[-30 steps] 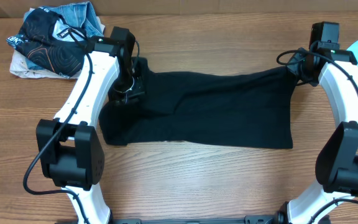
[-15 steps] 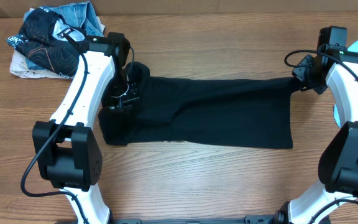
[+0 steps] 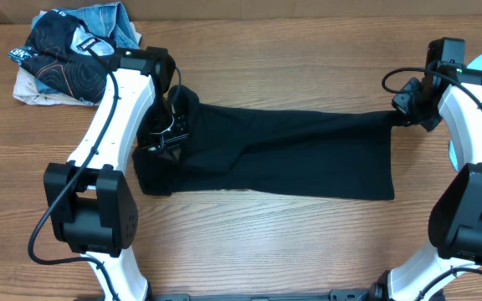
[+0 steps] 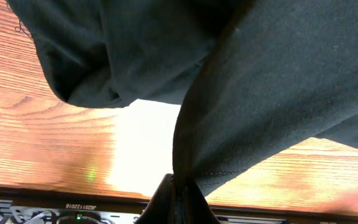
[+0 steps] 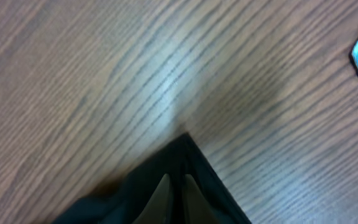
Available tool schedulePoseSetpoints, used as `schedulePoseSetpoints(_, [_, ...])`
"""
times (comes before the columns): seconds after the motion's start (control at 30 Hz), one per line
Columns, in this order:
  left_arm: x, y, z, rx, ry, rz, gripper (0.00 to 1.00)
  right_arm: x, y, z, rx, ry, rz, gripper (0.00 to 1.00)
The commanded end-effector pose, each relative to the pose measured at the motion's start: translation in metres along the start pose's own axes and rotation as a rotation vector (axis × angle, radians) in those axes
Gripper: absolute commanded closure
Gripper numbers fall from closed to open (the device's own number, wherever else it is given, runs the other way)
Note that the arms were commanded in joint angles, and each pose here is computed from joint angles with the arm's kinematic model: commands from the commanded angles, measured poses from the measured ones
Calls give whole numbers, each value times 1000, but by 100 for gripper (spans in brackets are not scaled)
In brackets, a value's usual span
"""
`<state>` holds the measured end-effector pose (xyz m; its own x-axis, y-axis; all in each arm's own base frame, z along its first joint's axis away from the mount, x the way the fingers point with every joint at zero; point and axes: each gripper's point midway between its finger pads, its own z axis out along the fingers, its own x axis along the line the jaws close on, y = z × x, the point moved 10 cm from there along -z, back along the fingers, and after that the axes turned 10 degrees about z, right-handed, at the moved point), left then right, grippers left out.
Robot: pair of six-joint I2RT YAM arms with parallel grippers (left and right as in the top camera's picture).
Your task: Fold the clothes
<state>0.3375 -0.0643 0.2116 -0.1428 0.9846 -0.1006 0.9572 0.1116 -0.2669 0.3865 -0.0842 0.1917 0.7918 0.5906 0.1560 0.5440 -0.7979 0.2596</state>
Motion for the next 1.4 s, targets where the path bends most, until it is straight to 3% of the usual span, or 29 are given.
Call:
schedulePoseSetpoints(0.0, [4, -6, -13, -43, 25, 14, 96, -1, 5, -13, -20, 13, 13, 96])
schedulePoseSetpoints(0.37, [11, -9, -14, -31, 95, 6, 96, -12, -8, -13, 63, -62, 5, 94])
schedulePoseSetpoints(0.43, [11, -10, -14, -25, 102, 6, 95, -12, -9, -12, 68, -67, 5, 76])
schedulePoseSetpoints(0.57, [13, -13, -14, -7, 124, 3, 93, -14, -11, -10, 77, -75, 4, 75])
schedulePoseSetpoints(0.63, [14, -14, -14, 1, 133, 3, 89, -14, -11, -9, 78, -75, 4, 62])
schedulePoseSetpoints(0.73, [14, -16, -14, 10, 135, 11, 62, -11, -13, -9, 102, -35, 6, 60])
schedulePoseSetpoints(0.8, [14, -16, -14, 11, 135, 25, 57, -7, -14, -9, 125, 5, 9, 53])
schedulePoseSetpoints(0.83, [14, -16, -14, 11, 135, 25, 46, -6, -14, -10, 138, 26, 9, 50])
schedulePoseSetpoints(0.9, [14, -15, -14, 10, 135, 27, 12, -2, -16, -10, 165, 72, 11, 36])
schedulePoseSetpoints(0.93, [14, -15, -14, 7, 134, 30, 8, -1, -16, -10, 172, 86, 11, 28])
schedulePoseSetpoints(0.97, [14, -14, -14, 1, 133, 30, 8, 1, -17, -10, 185, 106, 11, 22])
schedulePoseSetpoints(1.07, [12, -5, -14, -58, 118, 37, 9, 8, -20, -11, 208, 152, 1, 17])
schedulePoseSetpoints(1.37, [1, 31, -19, -300, 56, 126, 15, 29, -38, -14, 218, 192, -72, 14])
